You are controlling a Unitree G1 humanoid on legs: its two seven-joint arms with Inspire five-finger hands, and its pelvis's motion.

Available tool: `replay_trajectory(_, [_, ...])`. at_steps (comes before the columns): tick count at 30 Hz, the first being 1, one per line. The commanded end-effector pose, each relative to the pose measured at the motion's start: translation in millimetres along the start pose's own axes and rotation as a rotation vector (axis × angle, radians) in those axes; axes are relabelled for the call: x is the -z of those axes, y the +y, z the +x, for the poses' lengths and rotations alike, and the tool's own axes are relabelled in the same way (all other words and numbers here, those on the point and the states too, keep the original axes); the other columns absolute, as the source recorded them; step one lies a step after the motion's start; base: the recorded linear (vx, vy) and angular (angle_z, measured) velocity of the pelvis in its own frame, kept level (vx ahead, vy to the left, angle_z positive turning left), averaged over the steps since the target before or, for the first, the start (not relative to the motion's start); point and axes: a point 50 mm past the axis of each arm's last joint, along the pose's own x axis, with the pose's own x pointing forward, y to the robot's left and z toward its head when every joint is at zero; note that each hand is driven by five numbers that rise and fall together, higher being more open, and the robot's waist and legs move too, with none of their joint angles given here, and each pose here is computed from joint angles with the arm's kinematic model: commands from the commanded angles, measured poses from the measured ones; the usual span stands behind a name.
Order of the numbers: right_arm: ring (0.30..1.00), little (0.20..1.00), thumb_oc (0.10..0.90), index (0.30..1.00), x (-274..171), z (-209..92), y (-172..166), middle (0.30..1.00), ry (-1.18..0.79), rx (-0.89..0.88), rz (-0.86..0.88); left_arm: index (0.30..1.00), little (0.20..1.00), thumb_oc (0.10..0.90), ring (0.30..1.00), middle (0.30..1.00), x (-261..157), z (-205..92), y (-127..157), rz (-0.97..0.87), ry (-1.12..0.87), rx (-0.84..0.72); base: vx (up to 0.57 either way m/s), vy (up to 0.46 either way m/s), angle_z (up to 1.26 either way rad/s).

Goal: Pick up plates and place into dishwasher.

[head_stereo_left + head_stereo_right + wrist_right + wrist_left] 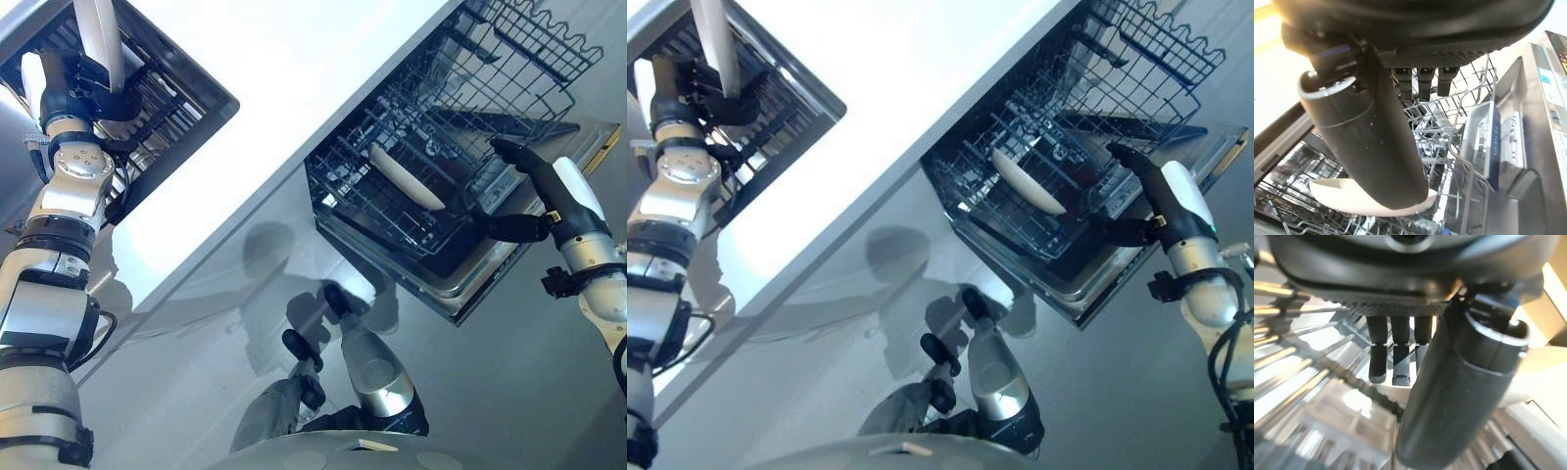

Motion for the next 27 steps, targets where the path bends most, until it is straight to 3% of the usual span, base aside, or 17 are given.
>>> replay_trajectory(1, [0.9, 0.9, 0.8, 0.9, -26.0, -2.8, -39.1, 0.9, -0.167, 0.134, -0.04, 0.3, 0.2, 0.1, 0.3, 0.3, -16.2, 15.0, 52.8, 0.053, -0.095, -0.183, 0.04, 0.03, 0.01])
replay_trajectory(15, [0.9, 0.9, 0.8, 0.9, -24.3, -17.7, -32.4, 0.9, -0.183, 0.058, -0.015, 0.3, 0.2, 0.1, 0.3, 0.3, -5.9, 12.8, 70.1, 0.138, -0.121, -0.169, -0.01, 0.017, 0.03])
replay_trajectory(27, [0.9, 0.9, 0.8, 0.9, -41.5, -9.8, -33.6, 0.9, -0.29, 0.062, 0.016, 0.3, 0.2, 0.1, 0.3, 0.3, -13.7, 3.9, 50.1, 0.183, -0.245, -0.05, -0.06, 0.003, 0.03])
